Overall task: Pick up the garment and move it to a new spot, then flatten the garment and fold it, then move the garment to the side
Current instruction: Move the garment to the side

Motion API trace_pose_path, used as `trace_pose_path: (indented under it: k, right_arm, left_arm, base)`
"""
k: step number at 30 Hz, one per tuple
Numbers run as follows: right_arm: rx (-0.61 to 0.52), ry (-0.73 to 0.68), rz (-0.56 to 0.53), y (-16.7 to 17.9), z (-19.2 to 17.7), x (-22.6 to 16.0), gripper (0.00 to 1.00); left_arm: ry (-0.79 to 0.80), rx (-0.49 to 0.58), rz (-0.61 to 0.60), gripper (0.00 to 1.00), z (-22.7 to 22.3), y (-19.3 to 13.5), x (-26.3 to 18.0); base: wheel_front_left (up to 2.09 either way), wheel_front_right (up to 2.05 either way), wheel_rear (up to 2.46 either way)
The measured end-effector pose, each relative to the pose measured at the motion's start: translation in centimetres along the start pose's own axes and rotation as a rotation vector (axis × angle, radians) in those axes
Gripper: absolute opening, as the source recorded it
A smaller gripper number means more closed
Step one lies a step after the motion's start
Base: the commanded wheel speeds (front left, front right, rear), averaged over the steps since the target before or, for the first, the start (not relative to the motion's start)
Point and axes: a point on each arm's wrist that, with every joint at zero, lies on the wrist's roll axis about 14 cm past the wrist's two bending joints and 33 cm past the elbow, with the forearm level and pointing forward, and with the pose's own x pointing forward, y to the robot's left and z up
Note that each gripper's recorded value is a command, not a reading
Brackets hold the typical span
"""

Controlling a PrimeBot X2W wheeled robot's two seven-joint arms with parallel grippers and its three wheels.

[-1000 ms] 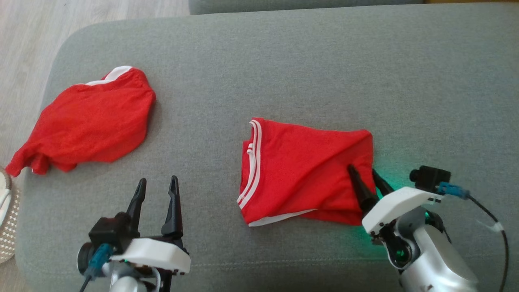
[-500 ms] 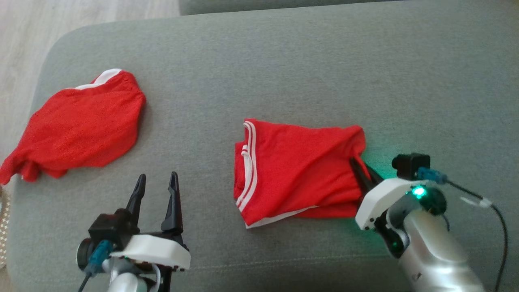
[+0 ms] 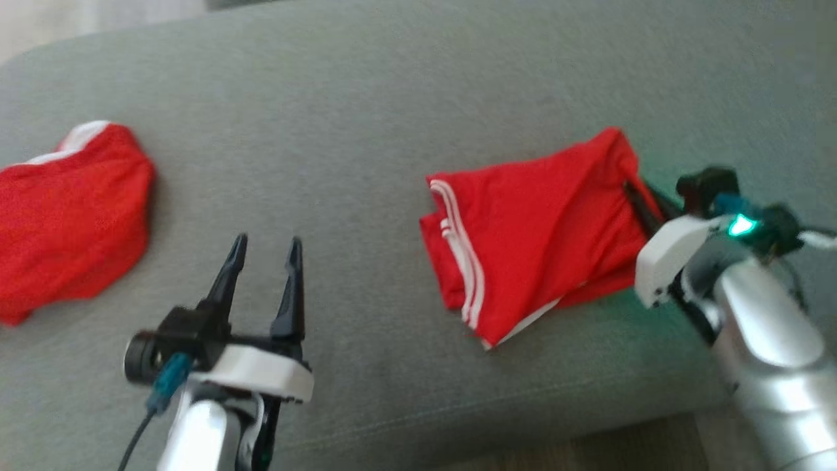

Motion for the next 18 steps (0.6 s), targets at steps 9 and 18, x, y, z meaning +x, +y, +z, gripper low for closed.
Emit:
trace_pose_path:
  k: [9,18]
  right_arm:
    - [-0.098,-0.008,-0.193,-9.8,1.9,0.0,0.0]
    - [-0.09,0.022,-0.413,-18.0,0.8,-0.9,0.0]
  left_arm:
    - [-0.023,0.033,-0.294,1.0,-1.2,-6.0,6.4]
    - [-0.071,0.016,-0.511,1.0,-2.5,-11.6,11.6]
  base:
    - [0.0,0.0,0.0]
    - [0.0,0.0,0.0]
